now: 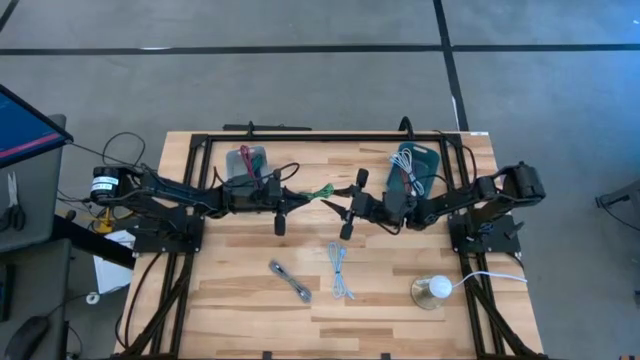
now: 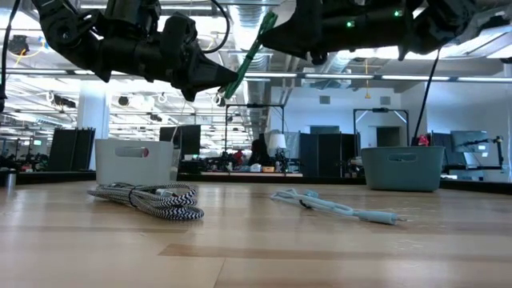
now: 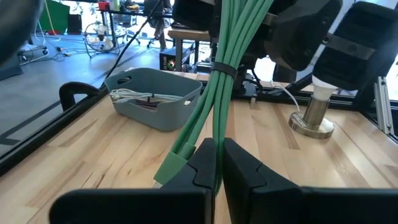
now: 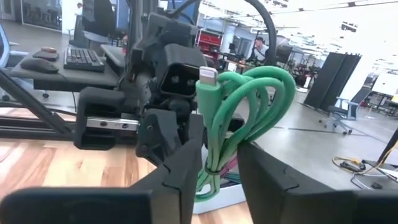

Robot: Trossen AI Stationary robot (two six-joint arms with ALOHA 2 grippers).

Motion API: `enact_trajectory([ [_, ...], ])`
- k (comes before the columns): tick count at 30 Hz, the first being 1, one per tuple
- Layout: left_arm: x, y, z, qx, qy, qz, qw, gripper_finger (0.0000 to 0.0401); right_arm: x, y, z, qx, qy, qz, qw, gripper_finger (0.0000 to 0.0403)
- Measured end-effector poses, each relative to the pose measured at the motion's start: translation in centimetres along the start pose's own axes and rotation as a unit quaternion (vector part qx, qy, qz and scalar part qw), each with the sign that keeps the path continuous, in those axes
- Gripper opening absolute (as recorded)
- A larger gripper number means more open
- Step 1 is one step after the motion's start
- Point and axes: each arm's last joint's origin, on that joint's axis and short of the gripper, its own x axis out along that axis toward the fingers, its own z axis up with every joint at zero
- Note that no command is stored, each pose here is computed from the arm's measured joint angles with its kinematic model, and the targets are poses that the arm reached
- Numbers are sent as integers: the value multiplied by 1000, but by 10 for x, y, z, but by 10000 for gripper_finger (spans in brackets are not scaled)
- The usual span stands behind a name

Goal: Pick & Place USB Port
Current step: Put the green USB cable into the blue bin

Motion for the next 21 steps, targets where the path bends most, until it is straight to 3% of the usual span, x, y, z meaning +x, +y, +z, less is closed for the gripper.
enact_trajectory([
  [13,0,0,0,0,2,6,1000,9,0,-1,4,10,-21,-4,1000,64],
  [19,0,0,-1,0,4,6,1000,14,0,-1,4,9,-19,-4,1000,10],
  [21,0,1,-1,0,3,10,1000,25,0,-1,4,7,-19,-4,1000,8],
])
